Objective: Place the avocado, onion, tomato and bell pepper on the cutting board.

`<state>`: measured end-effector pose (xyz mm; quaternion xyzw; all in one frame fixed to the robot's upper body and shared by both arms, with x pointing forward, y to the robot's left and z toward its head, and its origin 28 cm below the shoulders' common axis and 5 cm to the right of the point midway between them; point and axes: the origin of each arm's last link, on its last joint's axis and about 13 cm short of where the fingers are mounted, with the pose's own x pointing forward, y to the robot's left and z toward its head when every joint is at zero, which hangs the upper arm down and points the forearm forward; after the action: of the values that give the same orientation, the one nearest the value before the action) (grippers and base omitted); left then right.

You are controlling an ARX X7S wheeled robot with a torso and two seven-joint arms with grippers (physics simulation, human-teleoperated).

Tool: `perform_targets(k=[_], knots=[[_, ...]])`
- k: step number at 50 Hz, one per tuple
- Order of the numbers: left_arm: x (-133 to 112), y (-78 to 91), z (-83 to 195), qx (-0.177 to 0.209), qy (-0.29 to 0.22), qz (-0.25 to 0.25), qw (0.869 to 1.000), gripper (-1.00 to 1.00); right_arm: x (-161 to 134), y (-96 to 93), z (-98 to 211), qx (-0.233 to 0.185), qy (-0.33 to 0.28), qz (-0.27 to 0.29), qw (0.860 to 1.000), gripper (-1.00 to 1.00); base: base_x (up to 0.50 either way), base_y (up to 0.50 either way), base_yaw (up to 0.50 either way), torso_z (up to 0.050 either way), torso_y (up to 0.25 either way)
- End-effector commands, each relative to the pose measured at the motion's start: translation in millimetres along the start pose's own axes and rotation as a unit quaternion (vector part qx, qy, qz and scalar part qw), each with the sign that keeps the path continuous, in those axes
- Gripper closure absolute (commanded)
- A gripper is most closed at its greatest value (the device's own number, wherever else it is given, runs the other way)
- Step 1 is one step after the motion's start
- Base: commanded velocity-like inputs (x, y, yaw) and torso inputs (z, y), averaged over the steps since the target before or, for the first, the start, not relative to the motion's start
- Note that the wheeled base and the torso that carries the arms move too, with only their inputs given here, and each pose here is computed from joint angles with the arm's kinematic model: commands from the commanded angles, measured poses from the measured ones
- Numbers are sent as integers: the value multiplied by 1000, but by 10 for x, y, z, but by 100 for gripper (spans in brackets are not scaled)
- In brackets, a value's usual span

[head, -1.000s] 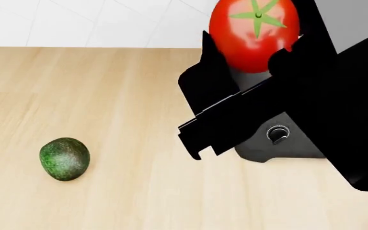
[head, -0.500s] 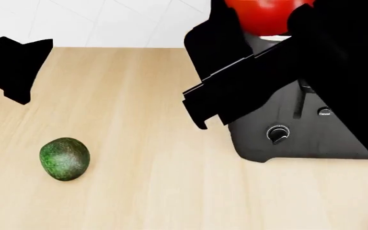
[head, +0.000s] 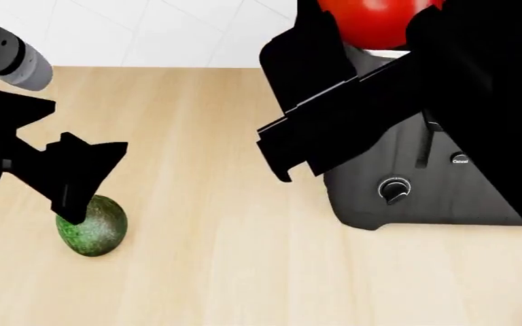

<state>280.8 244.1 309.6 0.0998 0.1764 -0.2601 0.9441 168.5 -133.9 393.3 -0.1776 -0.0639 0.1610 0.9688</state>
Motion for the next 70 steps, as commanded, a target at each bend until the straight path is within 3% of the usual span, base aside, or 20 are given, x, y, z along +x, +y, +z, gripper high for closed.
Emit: perform_targets(k=[1, 14, 21, 53, 70], knots=[[56, -95, -113, -8, 37, -33, 999, -100, 3, -10, -26, -4, -5, -6, 1000, 100, 0, 0, -3, 0, 0], [60, -159, -290, -24, 86, -37, 995, -100, 18, -10, -36, 1, -3, -8, 1000, 100, 0, 0, 0, 0, 0], [21, -197, -303, -13, 96, -39, 995, -100, 27, -15, -34, 0, -2, -7, 1000, 100, 0, 0, 0, 0, 0], [277, 95, -390, -4, 107, 33, 994, -100, 15, 1, -133, 8, 6, -4, 1000, 100, 0, 0, 0, 0, 0], [434, 154, -467, -19, 119, 36, 992, -100, -7, 9, -127, 8, 6, -4, 1000, 100, 0, 0, 0, 0, 0]])
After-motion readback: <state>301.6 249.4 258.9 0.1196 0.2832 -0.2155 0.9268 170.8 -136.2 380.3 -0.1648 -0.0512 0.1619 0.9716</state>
